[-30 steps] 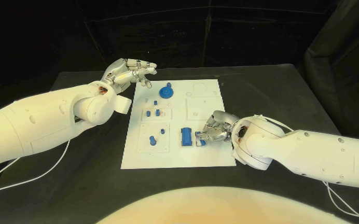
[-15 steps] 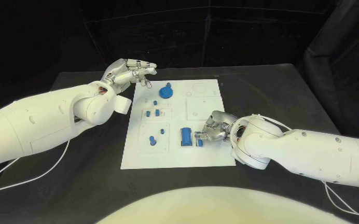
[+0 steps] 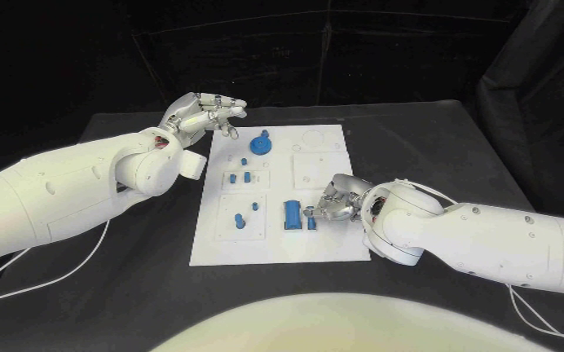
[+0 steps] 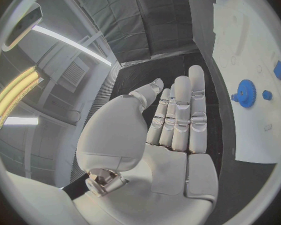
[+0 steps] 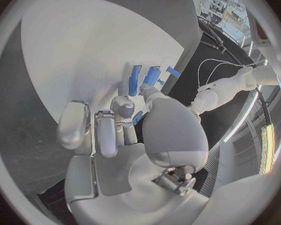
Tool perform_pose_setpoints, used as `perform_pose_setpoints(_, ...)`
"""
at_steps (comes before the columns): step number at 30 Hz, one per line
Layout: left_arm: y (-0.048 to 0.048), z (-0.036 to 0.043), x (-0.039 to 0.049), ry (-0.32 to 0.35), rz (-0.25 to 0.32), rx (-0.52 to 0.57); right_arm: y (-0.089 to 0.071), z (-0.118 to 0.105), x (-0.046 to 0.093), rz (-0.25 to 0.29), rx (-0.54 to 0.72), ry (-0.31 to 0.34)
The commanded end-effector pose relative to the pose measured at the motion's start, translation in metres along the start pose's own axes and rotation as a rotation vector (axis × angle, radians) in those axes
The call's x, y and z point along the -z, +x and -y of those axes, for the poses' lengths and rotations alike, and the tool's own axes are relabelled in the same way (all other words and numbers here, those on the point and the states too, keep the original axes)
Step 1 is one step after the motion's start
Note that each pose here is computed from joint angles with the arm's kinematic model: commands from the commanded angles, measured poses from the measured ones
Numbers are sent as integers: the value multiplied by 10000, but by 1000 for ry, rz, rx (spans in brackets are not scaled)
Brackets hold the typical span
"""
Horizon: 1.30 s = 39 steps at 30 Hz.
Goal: Assemble the parts on the task board
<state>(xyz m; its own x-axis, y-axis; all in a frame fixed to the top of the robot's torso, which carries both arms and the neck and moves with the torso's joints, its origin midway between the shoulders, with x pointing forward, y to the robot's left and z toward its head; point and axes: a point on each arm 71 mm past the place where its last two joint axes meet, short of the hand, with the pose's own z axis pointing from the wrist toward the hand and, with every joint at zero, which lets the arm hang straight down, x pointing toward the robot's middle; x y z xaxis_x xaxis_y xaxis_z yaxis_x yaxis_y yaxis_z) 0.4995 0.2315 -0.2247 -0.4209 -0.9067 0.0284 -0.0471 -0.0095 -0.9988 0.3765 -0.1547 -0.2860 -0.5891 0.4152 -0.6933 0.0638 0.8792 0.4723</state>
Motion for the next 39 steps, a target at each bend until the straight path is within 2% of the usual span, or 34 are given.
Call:
perform_pose_setpoints(1, 10, 10, -3, 1, -12, 8, 3, -12, 0, -6, 18, -7)
perform_pose_setpoints(10, 6, 8, -2, -1, -12, 8, 12, -12, 8, -22, 31, -12)
perform_pose_setpoints(17, 6, 7, -4, -2, -12, 8, -38, 8, 36, 16, 15, -50)
perform_pose_setpoints(19, 5, 7, -3, -2, -12, 8, -67, 12, 48, 38, 1, -85)
perform_pose_setpoints(25, 1, 6, -2, -2, -11, 8, -193, -14, 126, 115, -47, -329)
perform_pose_setpoints(28, -1, 5, -3, -3, -11, 8, -248, 4, 150, 162, -9, -391)
perform_pose_setpoints(31, 5, 4, -7, -3, -13, 8, -286, 35, 135, 206, 32, -398)
perform_pose_setpoints(34, 11, 3, -11, -3, -14, 9, -311, 65, 94, 239, 55, -377)
perform_pose_setpoints(39, 14, 2, -14, -4, -15, 9, -315, 79, 20, 261, 69, -335)
